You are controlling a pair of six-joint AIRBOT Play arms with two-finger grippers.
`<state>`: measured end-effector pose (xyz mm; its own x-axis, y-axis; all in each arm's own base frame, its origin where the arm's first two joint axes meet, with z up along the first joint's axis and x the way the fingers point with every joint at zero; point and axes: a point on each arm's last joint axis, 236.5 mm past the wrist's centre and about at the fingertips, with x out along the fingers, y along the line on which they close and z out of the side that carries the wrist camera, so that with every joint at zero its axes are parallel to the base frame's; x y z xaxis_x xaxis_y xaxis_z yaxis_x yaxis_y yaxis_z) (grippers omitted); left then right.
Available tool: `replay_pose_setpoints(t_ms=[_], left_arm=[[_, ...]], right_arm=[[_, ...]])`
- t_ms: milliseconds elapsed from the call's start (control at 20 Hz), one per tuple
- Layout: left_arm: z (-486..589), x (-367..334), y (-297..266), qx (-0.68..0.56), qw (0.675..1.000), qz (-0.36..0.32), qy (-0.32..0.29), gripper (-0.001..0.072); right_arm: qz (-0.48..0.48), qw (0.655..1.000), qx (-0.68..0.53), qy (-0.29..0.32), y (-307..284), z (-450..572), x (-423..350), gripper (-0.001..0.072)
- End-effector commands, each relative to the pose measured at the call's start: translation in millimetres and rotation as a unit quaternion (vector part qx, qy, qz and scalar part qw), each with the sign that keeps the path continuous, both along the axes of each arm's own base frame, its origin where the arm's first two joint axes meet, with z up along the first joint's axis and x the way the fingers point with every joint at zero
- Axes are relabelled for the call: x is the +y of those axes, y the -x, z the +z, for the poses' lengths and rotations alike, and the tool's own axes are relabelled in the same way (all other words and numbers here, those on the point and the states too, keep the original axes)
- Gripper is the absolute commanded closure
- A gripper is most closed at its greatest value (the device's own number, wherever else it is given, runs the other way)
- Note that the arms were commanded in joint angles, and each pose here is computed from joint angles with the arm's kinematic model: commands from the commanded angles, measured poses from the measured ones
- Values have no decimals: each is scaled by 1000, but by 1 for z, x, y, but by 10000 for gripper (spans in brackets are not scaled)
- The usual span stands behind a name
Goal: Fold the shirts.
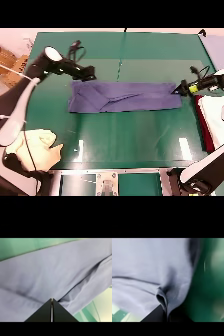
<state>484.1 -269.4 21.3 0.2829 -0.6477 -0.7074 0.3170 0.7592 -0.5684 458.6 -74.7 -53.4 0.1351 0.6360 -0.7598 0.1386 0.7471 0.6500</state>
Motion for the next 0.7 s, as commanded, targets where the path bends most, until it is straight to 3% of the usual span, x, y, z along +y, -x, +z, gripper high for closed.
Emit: replay_pose_setpoints(t_ms=[0, 300, 650], left_arm=[[-29, -86, 21, -14, 999, -38, 13, 687], [-55, -222, 59, -22, 993, -101, 60, 686], [-76, -275, 72, 25, 989, -95, 114, 686]], right_arm=[[-1, 1000, -22, 1, 10, 71, 12, 699], [-3, 991, -133, -3, 34, 204, 46, 698], [6, 982, -186, -24, 39, 245, 69, 698]])
